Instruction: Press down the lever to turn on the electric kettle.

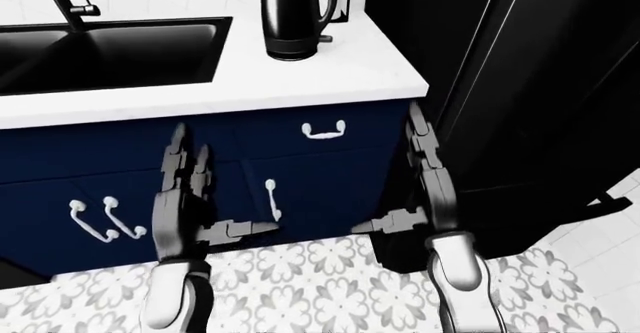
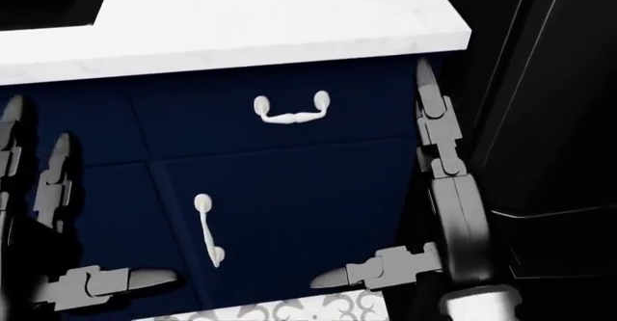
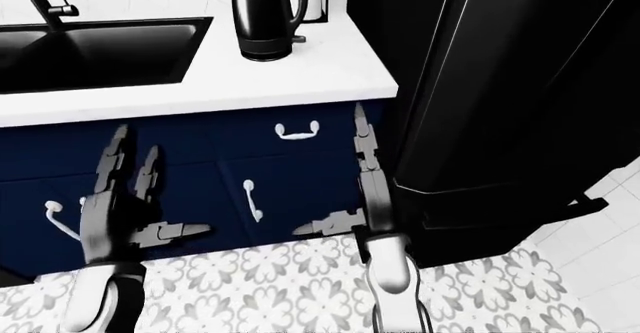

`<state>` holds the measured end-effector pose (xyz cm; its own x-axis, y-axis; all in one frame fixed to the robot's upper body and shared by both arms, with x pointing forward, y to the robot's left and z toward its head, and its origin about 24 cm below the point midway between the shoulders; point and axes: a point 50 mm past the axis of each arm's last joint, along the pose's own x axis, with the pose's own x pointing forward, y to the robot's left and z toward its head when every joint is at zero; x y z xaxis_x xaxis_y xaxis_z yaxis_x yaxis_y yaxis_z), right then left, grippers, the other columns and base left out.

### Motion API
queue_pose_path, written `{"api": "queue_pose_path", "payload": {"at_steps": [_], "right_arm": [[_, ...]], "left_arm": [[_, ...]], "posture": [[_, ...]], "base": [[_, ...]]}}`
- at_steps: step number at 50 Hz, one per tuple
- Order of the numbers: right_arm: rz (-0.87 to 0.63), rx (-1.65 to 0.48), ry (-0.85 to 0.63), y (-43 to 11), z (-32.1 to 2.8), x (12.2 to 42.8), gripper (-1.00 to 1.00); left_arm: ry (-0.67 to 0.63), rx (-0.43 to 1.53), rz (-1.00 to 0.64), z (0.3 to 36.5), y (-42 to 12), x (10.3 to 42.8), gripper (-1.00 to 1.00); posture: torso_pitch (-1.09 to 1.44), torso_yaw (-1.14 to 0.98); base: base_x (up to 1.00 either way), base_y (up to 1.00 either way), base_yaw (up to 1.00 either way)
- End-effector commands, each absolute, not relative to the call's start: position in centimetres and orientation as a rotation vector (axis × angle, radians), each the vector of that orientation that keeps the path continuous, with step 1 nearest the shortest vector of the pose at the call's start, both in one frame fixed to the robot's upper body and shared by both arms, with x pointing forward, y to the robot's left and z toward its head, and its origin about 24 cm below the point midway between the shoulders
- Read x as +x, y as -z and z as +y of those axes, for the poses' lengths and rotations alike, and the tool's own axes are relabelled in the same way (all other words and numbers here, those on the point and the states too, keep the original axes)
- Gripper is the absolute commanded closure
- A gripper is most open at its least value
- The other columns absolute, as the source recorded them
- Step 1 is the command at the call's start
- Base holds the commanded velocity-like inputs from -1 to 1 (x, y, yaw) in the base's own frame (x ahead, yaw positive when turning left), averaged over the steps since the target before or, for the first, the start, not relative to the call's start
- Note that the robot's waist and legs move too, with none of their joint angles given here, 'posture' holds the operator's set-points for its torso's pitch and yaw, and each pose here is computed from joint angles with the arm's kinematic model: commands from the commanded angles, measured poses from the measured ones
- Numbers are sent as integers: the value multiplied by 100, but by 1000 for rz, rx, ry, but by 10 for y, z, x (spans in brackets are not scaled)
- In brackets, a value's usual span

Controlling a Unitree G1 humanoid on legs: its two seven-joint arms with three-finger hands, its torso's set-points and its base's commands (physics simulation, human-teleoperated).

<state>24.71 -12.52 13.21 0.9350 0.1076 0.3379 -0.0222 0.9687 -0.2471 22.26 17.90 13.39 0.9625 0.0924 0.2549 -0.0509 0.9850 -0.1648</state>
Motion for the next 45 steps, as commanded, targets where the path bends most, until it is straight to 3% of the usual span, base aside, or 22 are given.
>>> {"api": "queue_pose_path", "payload": {"at_steps": [1,19,31,45], "right_arm": [[-434,-245,-55,-147,-125,245,-100],[-459,-258,-46,-159,-127,243,-100],[-389,-251,-37,-149,-127,252,-100],[-386,-245,-47,-147,-124,254,-100]], "left_arm": [[-62,-162,-336,178,-148,220,-100],[-65,-176,-353,179,-159,220,-100],[-63,-176,-352,179,-156,219,-100],[-67,-177,-355,179,-156,220,-100]], "posture": [[0,0],[0,0],[0,0],[0,0]], "base": [[0,0,0],[2,0,0],[1,0,1],[0,0,29]]}}
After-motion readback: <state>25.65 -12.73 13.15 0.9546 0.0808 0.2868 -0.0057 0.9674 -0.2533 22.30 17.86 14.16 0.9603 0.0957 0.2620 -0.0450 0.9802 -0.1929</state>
